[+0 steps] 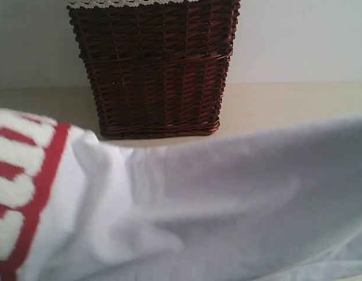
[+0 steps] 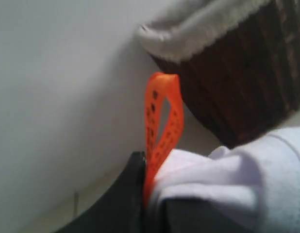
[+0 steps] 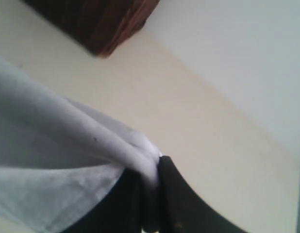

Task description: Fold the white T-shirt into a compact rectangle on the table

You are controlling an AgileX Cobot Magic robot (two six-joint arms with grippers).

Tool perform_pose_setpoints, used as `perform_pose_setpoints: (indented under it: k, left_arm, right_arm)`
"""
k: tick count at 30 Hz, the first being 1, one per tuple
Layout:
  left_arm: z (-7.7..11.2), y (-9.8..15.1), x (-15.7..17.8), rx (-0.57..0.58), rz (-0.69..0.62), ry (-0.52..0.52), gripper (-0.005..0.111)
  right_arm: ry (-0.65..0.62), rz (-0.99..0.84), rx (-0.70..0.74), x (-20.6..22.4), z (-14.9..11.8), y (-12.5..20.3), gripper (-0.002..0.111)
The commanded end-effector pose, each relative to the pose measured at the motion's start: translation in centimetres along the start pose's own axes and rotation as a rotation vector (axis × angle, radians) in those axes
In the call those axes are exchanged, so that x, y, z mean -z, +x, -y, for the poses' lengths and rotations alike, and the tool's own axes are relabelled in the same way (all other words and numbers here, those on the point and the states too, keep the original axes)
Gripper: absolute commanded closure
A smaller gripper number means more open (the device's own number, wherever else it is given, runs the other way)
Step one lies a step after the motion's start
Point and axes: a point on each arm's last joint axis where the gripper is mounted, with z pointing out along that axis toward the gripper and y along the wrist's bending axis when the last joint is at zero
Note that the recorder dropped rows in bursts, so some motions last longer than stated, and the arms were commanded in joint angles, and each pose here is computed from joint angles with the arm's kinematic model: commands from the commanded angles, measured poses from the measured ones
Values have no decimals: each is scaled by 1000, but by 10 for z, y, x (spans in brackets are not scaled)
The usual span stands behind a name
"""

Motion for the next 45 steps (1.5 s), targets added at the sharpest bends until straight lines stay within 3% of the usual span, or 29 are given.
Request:
perform_pose_setpoints:
  k: [1, 8, 15, 18, 21, 26, 31, 33, 40, 43, 45]
  left_arm:
    - [14, 55, -57, 64, -179, 64, 107]
    - [13, 107, -113, -59, -266, -67, 107]
    - [3, 134, -157, -73, -336, -169, 107]
    - [0, 139, -170, -105, -350, -175, 105]
    - [-2, 140, -182, -151, -364, -148, 89]
    - [-4, 147, -197, -158, -380, -154, 53]
    - [-6, 151, -203, -168, -376, -184, 46]
    - [-7, 151, -203, -171, -369, -197, 46]
    - [-12, 147, -203, -178, -336, -256, 46]
    - [-14, 145, -202, -167, -320, -286, 49]
    - [-14, 142, -201, -96, -297, -295, 59]
  right_arm:
    - [-60, -186, 52, -74, -9, 20, 108]
    - [-46, -117, 76, -151, -9, 10, 108]
    - [-84, -138, 69, -211, -14, 12, 108]
    - [-59, -66, 94, -227, -14, 7, 108]
    - [-25, 28, 91, -236, -13, 0, 106]
    - [2, 99, 99, -245, -11, -7, 88]
    - [15, 116, 97, -249, -5, -15, 62]
    - [20, 123, 97, -249, -3, -18, 58]
    - [40, 99, 42, -249, 5, -15, 62]
    - [32, 79, 4, -249, 5, -13, 77]
    - [26, 68, 4, -249, 4, -12, 91]
